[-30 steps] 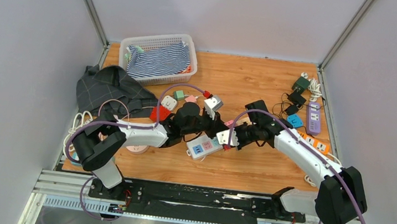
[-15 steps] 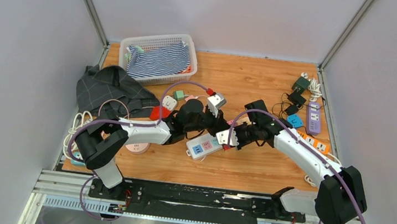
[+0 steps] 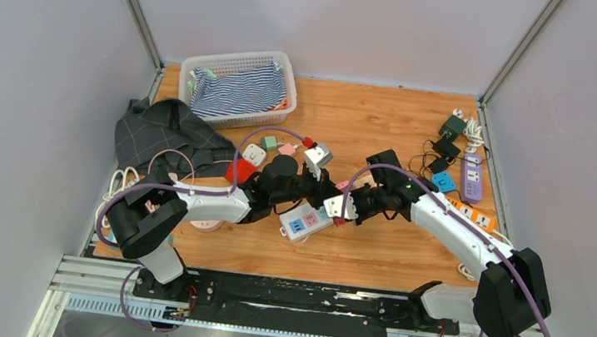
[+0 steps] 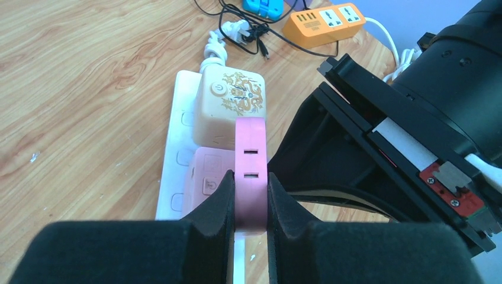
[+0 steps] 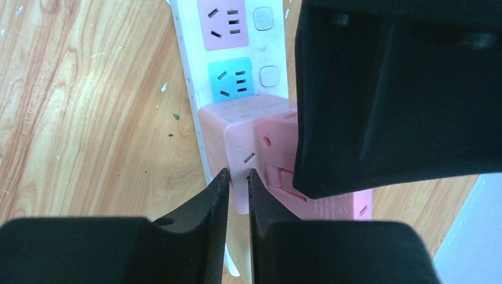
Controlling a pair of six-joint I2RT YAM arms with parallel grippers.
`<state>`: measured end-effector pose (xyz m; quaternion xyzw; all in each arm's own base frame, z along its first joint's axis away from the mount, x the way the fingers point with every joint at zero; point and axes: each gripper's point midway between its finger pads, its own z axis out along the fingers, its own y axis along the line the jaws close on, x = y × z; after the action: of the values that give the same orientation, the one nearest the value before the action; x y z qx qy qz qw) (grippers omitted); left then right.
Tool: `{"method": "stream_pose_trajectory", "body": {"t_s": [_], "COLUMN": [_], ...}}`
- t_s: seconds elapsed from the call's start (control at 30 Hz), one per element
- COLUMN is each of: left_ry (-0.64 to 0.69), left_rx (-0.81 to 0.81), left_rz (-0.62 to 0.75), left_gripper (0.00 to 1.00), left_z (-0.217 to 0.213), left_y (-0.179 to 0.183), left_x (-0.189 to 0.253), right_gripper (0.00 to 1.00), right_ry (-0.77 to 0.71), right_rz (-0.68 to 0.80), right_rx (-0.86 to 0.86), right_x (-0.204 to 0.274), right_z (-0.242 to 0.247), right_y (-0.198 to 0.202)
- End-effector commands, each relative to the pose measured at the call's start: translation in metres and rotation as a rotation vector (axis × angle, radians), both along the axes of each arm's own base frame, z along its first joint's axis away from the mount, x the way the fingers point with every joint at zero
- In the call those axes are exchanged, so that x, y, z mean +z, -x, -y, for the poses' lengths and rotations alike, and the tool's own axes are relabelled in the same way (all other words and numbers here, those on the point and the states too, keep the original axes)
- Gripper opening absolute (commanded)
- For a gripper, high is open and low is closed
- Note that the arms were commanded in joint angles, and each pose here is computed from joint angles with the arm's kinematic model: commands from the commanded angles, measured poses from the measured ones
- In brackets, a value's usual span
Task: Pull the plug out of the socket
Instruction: Remove the plug from the socket.
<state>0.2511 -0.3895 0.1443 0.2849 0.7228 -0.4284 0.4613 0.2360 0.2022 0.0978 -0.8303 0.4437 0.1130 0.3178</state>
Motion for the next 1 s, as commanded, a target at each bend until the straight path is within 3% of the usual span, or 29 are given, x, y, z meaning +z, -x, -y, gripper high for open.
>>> {"method": "stream_pose_trajectory", "body": {"t_s": [0.0, 0.43, 0.97], "left_ry": [0.067, 0.131, 0.155], "left_rx": [-0.111, -0.153, -0.069], "left_rz": [-0.023, -0.025, 0.006], "left_gripper": [0.0, 0.0, 0.0], "left_z": [0.01, 0.041, 0.011], "left_y": [0.033, 0.022, 0.027], "left_x": [0.015, 0.043, 0.036], "right_gripper": [0.17, 0.17, 0.17], "right_ry": [0.212, 0.22, 0.226], "right_rz": [-0.254, -0.262, -0.267], "right_rx": [-0.015, -0.018, -0.019], "right_x": [-0.062, -0.063, -0.064], "right_z": [0.035, 0.036, 0.037], "right_y": [0.052, 0.052, 0.053]}}
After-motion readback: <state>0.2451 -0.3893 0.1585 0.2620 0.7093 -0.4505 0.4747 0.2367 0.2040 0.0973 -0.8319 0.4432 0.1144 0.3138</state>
